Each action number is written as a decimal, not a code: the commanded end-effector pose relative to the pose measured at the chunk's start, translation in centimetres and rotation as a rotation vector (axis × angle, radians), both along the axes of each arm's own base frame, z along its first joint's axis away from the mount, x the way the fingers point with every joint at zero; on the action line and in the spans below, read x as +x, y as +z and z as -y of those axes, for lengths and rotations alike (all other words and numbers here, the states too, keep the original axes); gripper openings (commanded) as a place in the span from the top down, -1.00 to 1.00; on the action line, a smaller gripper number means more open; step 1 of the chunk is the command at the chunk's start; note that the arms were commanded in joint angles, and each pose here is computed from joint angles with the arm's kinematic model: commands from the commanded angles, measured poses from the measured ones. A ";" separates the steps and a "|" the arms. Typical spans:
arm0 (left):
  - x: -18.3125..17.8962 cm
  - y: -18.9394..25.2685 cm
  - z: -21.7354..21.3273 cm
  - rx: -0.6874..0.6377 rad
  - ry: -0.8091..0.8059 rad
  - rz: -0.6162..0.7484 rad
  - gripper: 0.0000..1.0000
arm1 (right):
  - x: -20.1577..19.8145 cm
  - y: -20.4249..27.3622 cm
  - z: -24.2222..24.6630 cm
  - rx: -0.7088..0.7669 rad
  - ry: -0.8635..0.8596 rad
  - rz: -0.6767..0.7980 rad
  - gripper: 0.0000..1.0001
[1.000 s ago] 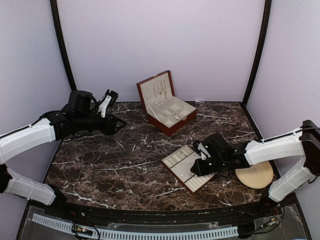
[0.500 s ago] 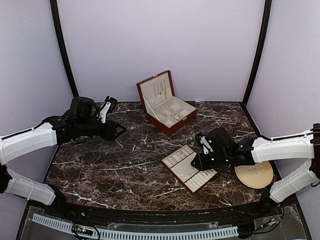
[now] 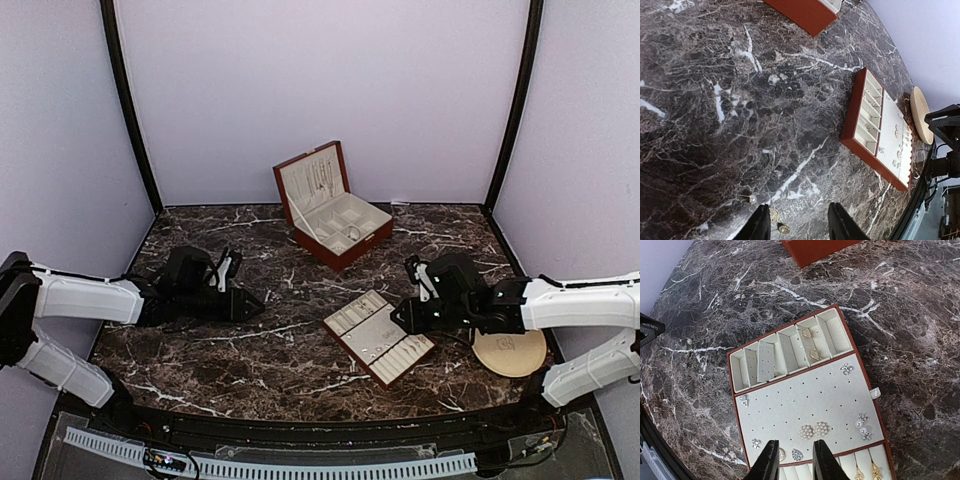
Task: Organize the mixed jewelry
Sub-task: Pick up the earring from the center of the board.
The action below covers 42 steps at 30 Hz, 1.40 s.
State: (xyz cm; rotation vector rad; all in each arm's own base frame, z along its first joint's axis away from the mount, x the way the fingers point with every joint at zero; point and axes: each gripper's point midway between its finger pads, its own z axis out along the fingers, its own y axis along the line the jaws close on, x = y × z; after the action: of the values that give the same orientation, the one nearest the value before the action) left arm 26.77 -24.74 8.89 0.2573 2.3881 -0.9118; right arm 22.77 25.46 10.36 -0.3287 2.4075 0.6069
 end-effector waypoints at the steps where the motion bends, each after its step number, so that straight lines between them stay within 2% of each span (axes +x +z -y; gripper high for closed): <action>1: 0.7 -0.4 1.8 -0.086 0.004 -0.037 0.22 | 0.5 0.5 0.1 0.038 -0.027 0.027 0.50; 12: 1.6 -3.6 1.8 0.020 0.021 -0.082 0.41 | 0.3 0.4 0.5 0.049 -0.042 0.028 0.48; 23: 1.6 -5.0 1.1 0.111 0.032 -0.066 0.43 | 0.4 0.3 0.2 0.048 -0.038 0.024 0.48; 42: 1.4 -6.0 0.8 0.166 0.029 -0.059 0.42 | 0.2 -0.2 0.4 0.048 -0.041 0.012 0.47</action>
State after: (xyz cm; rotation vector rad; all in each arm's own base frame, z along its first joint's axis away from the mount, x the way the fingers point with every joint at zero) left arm 28.17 -25.40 2.98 0.2380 2.5127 -0.7411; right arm 22.61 25.11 9.95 -0.2888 2.3974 0.6272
